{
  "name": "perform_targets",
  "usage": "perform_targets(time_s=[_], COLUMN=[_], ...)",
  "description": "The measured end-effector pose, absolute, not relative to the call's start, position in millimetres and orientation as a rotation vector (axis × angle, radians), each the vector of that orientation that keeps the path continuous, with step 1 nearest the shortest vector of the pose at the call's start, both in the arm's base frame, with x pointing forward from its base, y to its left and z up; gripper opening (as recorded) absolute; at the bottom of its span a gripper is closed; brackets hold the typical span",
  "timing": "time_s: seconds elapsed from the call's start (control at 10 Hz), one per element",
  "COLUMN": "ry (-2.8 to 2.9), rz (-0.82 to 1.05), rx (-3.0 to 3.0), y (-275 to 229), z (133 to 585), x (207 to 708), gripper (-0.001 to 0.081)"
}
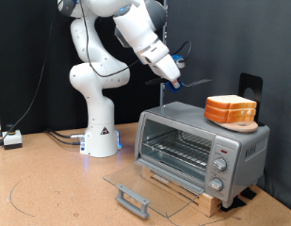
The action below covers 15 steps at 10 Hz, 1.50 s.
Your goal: Make a piece of toast with the oven
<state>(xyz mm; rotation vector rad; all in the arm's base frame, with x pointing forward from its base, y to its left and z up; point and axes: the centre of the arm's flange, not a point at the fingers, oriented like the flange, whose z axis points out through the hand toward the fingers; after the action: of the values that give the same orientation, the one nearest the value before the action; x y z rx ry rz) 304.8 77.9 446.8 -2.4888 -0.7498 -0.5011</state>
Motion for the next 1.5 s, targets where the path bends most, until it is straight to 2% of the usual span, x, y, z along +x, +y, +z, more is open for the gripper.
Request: perform_targets(time_s=[0.3, 0.7, 1.1, 1.5], ry=[-0.592, -0.465, -0.594, -0.709], rz=[-0.346, -0.314, -0.294, -0.262], rx=[-2.619, -2.646, -2.666, -2.761], y=[30.2, -26.6, -17.5, -15.2], z=[444.8, 439.7, 446.8, 451.1], x=[304.2, 296.8, 308.6, 351.8], gripper=[0.0399, 0.0399, 0.0399, 0.0399])
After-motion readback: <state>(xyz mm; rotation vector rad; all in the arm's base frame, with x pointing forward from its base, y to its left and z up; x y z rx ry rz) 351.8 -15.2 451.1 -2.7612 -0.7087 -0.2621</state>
